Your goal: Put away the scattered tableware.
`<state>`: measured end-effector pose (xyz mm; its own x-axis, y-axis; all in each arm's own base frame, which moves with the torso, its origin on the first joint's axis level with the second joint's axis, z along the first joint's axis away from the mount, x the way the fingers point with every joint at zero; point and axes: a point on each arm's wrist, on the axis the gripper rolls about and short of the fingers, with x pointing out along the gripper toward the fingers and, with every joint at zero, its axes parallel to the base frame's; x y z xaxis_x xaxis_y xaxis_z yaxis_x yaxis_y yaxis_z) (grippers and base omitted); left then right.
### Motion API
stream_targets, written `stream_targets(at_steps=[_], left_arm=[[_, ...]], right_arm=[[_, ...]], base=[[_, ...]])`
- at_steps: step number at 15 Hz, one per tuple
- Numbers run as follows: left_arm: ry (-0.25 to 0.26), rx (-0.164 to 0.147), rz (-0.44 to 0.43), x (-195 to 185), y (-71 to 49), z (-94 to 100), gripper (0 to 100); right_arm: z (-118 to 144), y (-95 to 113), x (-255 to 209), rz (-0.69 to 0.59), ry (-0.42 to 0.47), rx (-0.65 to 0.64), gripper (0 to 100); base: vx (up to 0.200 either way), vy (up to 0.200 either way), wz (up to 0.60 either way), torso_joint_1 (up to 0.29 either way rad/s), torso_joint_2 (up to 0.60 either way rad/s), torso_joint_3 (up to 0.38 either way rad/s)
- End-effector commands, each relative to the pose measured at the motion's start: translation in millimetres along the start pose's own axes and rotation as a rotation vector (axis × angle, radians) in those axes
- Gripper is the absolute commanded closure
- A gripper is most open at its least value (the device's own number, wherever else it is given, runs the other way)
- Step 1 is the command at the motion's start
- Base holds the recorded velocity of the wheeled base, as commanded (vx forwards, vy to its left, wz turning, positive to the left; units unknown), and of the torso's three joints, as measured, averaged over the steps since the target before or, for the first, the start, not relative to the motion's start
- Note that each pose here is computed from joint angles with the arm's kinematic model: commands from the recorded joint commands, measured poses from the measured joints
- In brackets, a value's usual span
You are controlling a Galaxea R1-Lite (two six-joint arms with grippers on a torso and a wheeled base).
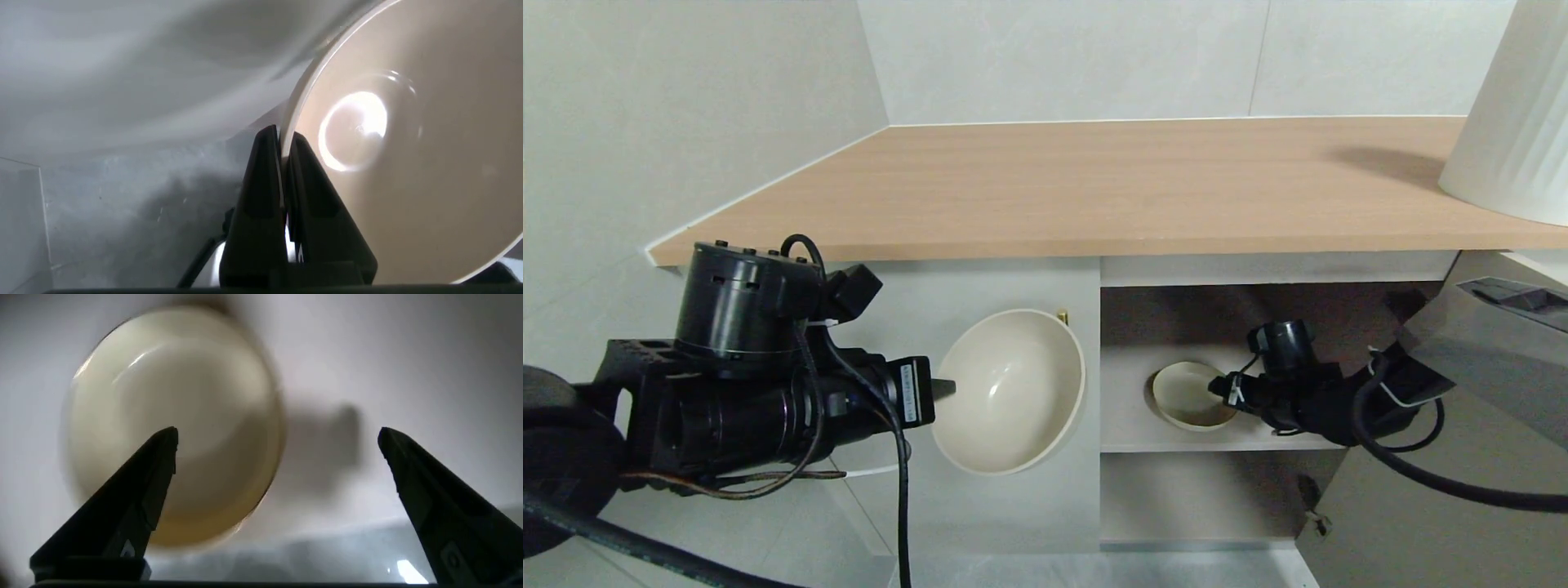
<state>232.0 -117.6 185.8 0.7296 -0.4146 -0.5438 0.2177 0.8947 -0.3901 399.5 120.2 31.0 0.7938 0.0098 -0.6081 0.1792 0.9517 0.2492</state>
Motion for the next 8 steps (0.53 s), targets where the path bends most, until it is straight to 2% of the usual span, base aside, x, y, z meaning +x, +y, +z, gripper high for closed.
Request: stream_targets(at_steps=[1,2,4,6,8], left_arm=[[0.054,0.018,-0.004,9,-4.7,-11.0,100],[0.079,0.027,-0.005,11,-6.5,-16.2,100],[0.173,0.042,0.017,15,-9.1,-27.7,100],[0.234,0.061,0.022,22,-13.4,-37.1,100],[0.325,0.087,0.04,24,-16.8,-51.6,100]], right_arm=[[7,16,-41,0.096,-0.007,-0.023,0],[3,22,-55,0.138,0.009,-0.041,0],[-4,38,-88,0.246,0.03,-0.099,0],[-15,46,-116,0.326,0.051,-0.19,0],[-24,49,-136,0.392,0.072,-0.253,0]], base=[[0.0,0.0,0.0,0.0,0.0,0.0],[0.0,0.0,0.0,0.0,0.0,0.0],[0.0,0.0,0.0,0.0,0.0,0.0],[0.0,0.0,0.0,0.0,0.0,0.0],[0.0,0.0,0.0,0.0,0.0,0.0]])
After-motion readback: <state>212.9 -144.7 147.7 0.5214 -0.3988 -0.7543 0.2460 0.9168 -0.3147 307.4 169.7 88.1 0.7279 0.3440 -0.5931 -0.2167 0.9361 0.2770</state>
